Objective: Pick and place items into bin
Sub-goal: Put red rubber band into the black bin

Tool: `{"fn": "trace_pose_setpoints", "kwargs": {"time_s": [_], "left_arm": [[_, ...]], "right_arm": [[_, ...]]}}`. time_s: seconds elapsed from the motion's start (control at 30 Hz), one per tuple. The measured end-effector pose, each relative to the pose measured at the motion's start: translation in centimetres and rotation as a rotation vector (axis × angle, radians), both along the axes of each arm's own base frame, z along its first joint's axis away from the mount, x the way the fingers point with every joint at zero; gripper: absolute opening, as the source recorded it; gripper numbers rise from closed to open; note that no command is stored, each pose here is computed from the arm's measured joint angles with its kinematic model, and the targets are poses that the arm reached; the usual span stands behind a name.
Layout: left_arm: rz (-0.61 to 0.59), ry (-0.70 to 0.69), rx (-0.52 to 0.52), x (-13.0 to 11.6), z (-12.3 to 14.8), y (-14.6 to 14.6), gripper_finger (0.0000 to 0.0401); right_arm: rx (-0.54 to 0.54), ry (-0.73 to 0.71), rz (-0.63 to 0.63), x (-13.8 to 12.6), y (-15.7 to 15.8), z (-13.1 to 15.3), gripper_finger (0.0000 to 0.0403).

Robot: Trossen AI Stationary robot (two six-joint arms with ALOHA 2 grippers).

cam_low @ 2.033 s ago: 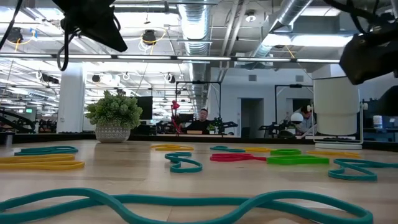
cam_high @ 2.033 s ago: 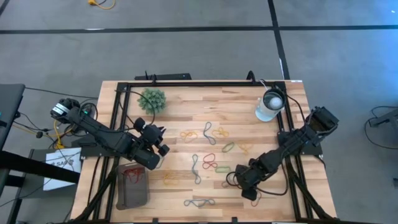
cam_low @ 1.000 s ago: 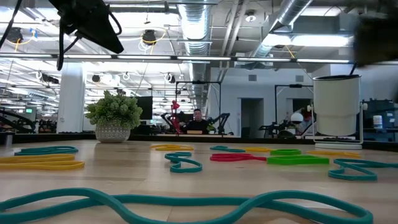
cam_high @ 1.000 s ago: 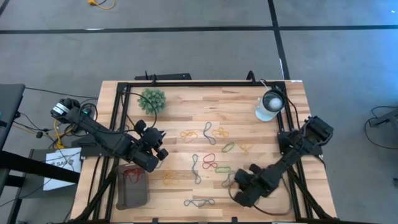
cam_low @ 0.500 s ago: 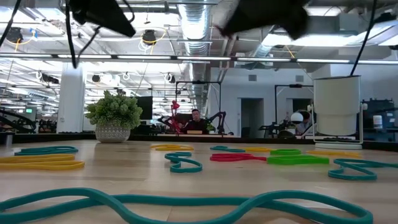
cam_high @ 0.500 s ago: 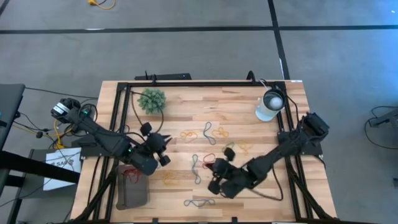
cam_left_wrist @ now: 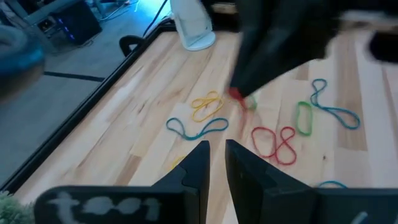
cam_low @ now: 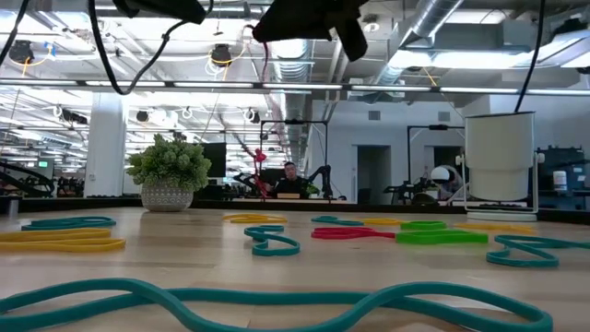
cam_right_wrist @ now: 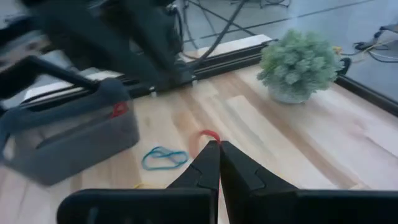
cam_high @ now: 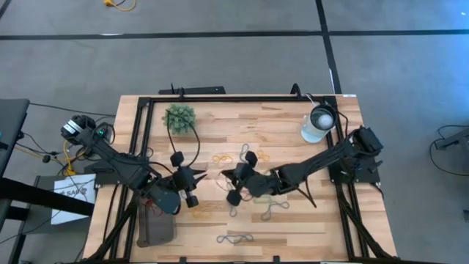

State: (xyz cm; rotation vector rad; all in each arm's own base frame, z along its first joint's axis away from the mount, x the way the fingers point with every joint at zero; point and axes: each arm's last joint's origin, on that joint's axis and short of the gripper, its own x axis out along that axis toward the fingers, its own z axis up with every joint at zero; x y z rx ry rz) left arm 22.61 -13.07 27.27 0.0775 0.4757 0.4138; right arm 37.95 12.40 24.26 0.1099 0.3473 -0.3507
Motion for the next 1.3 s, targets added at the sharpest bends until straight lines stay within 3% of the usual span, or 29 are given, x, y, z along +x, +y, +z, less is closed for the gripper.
{"fn": "trace_pose_setpoints", "kwargs": {"time_s": [0.23,0.4,0.67,0.9,1.1,1.3], "left_arm": [[-0.098,0.006,0.023,1.8,-1.1,-1.4,0.0041],[-0.049,0.021,0.115,2.8,-2.3,-1.7,0.0041],[-0.016,0.018,0.143,3.0,-2.4,-1.3,0.0043],[-0.049,0.036,0.097,3.3,-2.5,-1.0,0.0082],[0.002,0.008,0.097,3.9,-2.3,-0.2,0.0121],[0.032,0.004,0.082,4.1,-2.4,0.3,0.0135]], "right_arm": [[0.016,-0.021,-0.025,0.6,-1.6,0.2,0.0],[0.03,-0.017,0.025,0.6,-1.4,0.2,0.0],[-0.001,-0.006,0.062,0.4,-0.5,0.2,0.0],[0.001,-0.005,0.054,0.5,-0.9,0.3,0.0],[0.002,-0.005,0.057,0.5,-0.9,0.3,0.0001],[-0.003,-0.001,0.062,0.4,-0.8,0.2,0.0001]]}}
